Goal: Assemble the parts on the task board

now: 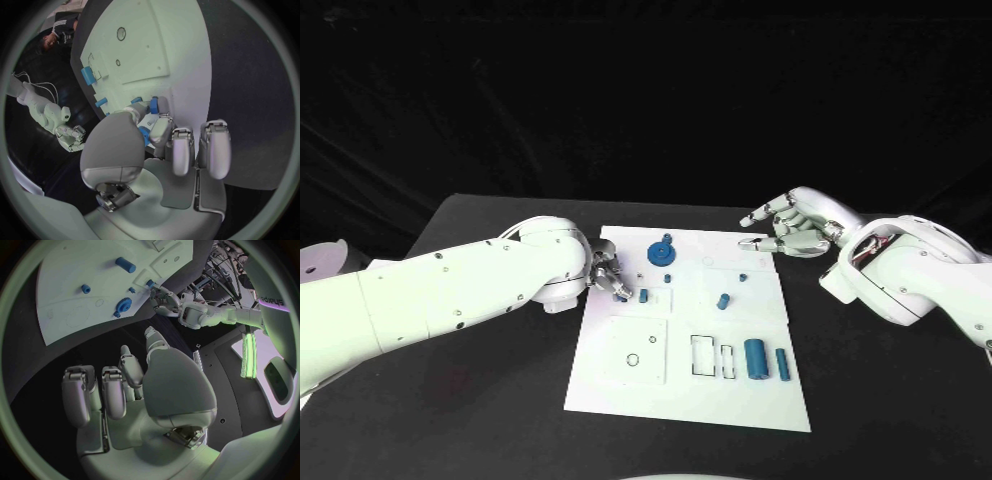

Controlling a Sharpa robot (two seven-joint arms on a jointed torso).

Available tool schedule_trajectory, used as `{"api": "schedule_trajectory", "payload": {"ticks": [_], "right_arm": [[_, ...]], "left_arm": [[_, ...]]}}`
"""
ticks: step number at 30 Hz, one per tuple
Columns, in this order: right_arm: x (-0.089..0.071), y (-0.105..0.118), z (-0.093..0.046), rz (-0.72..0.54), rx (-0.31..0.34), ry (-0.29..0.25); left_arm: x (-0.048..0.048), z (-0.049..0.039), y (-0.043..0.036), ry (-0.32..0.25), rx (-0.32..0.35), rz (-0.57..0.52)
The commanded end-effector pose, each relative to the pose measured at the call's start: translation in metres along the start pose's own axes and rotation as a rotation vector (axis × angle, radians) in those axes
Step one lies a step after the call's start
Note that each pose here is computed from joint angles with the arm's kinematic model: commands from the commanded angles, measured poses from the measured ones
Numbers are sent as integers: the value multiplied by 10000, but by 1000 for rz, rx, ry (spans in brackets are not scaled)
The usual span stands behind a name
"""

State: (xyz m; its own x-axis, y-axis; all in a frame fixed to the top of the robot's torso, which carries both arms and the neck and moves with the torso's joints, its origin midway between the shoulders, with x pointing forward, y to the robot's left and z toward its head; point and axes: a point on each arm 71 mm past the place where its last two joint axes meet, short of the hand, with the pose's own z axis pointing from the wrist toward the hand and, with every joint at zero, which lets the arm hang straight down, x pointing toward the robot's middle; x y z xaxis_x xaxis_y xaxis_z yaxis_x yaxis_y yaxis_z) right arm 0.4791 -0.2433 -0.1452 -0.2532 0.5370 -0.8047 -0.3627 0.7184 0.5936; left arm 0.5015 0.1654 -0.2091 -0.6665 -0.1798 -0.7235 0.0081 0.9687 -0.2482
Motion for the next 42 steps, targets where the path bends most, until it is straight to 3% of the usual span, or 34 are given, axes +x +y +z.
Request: {"api": "schedule_trajectory", "payload": {"ticks": [1,17,42], "right_arm": [[15,13,2,-2,-12,13],[12,14,-2,-1,-12,11],[8,8,-9,-1,-10,12]], "left_arm": [[66,20,29,37,-25,34],[64,60,50,38,-39,35],[92,34,34,3,-23,27]]}}
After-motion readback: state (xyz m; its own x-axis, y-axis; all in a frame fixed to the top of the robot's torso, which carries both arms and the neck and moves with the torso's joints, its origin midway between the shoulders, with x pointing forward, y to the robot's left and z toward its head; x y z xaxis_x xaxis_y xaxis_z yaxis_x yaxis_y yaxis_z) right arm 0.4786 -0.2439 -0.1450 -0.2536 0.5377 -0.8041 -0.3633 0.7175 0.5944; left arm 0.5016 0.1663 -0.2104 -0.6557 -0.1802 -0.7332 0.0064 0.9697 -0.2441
